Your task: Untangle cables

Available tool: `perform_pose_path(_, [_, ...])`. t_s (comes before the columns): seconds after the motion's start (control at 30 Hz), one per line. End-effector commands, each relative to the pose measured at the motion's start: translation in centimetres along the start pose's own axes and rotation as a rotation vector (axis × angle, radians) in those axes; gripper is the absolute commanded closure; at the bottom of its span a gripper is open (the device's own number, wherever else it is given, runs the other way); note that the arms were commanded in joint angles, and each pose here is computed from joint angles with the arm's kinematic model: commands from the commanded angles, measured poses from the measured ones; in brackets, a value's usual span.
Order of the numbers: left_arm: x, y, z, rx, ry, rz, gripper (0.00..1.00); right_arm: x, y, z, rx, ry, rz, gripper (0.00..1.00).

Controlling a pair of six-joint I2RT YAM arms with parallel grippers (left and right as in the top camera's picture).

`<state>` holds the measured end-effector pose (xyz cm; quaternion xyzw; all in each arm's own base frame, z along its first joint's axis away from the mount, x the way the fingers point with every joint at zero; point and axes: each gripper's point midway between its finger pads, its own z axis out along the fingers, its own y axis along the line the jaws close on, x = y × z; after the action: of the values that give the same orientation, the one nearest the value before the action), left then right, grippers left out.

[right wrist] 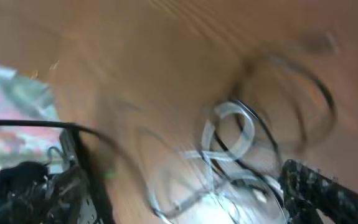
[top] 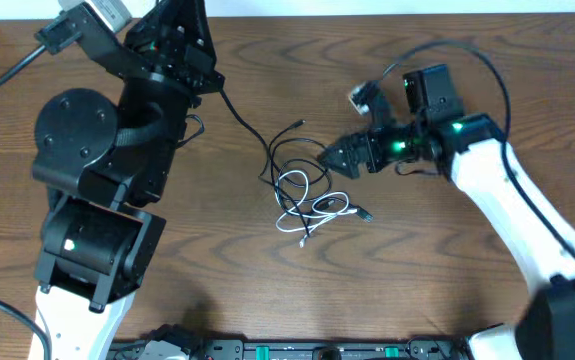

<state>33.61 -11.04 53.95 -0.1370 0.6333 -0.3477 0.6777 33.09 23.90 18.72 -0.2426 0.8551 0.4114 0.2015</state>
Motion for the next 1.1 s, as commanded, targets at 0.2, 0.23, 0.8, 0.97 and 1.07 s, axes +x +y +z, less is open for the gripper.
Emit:
perform_pose_path(0.2, [-0.4, 0.1, 0.1, -0.010, -0.014, -0.038, 0.93, -0.3, 9.1, 3.8, -0.179, -0.012, -0.332, 0.01])
perform_pose_path(0.23, [-0.4, 0.2, 0.1, -0.013, -0.016, -0.039, 0.92, -0.3, 9.7, 4.5, -0.194, -0.013, -0.355, 0.01])
perform_pose_path(0.8, [-1.6, 2.4, -0.8, -0.137, -0.086, -0.092, 0.92, -1.5, 12.2, 8.4, -0.111, -0.085, -0.412, 0.77])
perform_pose_path(0.97, [-1.7, 5.4, -1.5, -0.297, -0.119, -0.032, 0.92, -2.5, 12.4, 8.1, -0.120, -0.115, -0.291, 0.99])
perform_pose_path(1.07, [-0.8, 9.0, -2.4, -0.486, -0.103, 0.065, 0.92, -4.1, 12.2, 6.8, -0.134, -0.162, -0.110, 0.99])
